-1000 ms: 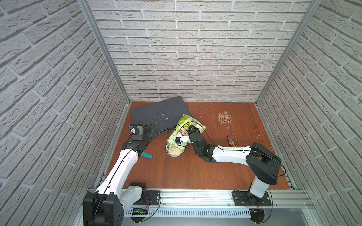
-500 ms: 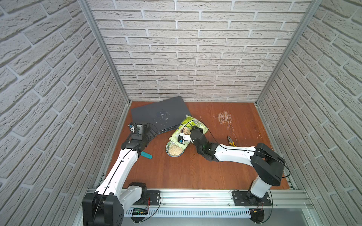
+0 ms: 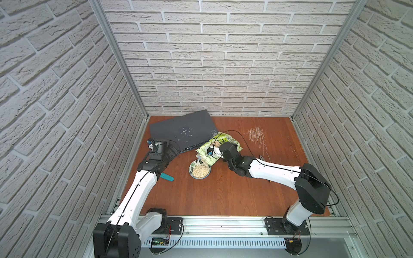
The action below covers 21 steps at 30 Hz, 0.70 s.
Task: Pour the oats into the breakfast bowl
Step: Pour the oats into the bowl.
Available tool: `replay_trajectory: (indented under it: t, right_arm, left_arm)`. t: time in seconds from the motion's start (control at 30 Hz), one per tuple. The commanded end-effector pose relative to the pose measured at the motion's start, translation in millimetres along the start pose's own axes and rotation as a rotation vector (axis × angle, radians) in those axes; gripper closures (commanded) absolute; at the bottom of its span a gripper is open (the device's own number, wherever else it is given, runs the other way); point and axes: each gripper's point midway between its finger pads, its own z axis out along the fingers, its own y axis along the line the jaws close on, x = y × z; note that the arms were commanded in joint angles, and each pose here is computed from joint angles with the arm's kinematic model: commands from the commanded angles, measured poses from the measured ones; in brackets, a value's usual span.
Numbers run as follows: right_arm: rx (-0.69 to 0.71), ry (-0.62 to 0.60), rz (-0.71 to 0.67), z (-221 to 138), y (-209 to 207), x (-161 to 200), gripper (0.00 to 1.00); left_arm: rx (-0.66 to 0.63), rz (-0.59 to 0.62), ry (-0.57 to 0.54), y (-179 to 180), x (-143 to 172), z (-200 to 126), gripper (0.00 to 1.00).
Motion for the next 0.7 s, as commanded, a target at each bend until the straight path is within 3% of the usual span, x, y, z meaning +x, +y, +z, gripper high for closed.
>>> replay_trajectory:
  t: [0.0, 0.23, 0.47, 0.67]
  right_arm:
    - [0.148, -0.05, 0.195, -20.8, -62.3, -8.1, 0.97]
    - [0.108, -0.073, 0.275, -27.6, -61.0, -7.6, 0.96]
    - [-0.025, -0.065, 0.378, -27.4, -43.2, -2.1, 0.97]
    - [-0.194, -0.044, 0.566, -23.4, -31.7, 15.6, 0.97]
  left_arm:
    - [0.052, 0.016, -0.036, -12.6, -13.4, -8.8, 0.11]
    - [0.07, 0.02, -0.031, -16.4, -13.1, -8.8, 0.12]
    - [0.099, 0.036, -0.029, -22.5, -14.4, -11.2, 0.13]
    - [0.136, 0.062, -0.033, -30.5, -16.8, -15.1, 0.14]
